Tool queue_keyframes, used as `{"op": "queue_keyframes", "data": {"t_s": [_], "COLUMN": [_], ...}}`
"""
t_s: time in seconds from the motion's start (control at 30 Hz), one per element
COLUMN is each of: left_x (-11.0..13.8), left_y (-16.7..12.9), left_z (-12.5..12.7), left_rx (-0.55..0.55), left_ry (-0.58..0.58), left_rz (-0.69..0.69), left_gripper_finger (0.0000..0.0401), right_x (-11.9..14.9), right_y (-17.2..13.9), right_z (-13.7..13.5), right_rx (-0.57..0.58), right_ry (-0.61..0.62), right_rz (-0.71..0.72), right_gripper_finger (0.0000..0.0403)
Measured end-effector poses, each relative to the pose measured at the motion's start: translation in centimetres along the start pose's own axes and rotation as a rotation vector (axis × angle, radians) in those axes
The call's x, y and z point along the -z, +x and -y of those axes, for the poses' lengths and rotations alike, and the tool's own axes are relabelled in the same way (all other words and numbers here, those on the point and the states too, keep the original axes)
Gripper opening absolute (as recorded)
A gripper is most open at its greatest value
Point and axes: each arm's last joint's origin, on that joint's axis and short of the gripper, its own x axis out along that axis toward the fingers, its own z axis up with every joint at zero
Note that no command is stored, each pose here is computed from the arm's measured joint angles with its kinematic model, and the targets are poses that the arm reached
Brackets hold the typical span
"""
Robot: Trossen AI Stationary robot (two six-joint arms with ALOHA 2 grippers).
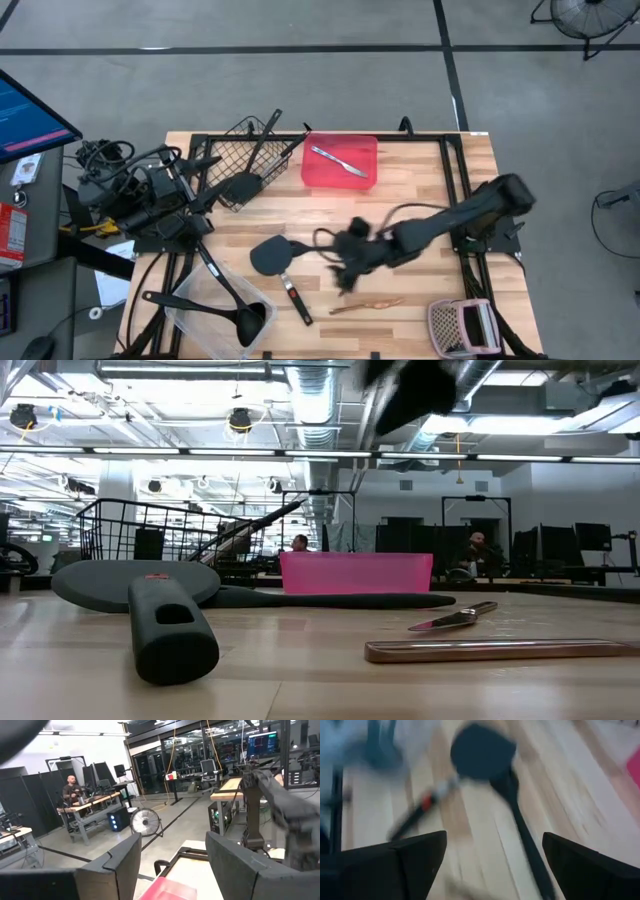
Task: Pick & Place Kitchen Items
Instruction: Put the big spatula into the wire basket
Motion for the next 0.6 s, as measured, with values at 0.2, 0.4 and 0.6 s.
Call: {"op": "queue_keyframes", "data": {"t_s": [0.2,0.4,0.6], "left_x": [0.0,0.0,0.0], "left_y": [0.0,0.0,0.0], "left_z": [0.0,0.0,-0.1], "left_rx": [0.0,-0.023,-0.025], "left_ry": [-0.009,-0.022,-0.029], "left_rz": [0.0,-0.011,-0.012], "left_gripper_finger": [0.0204,0.0204,0.0204], "right_x": [-1.7,-3.2,-2.2], "right_y": [7.7,12.1,15.8], "right_z": [-2.5,-2.6,-5.1], "right_rx": [-0.003,0.063,0.033], "right_ry": [0.121,0.097,0.119], "right_rz": [0.131,-0.01,-0.099], "right_gripper_finger": [0.0328,0.0328,0.0328]}}
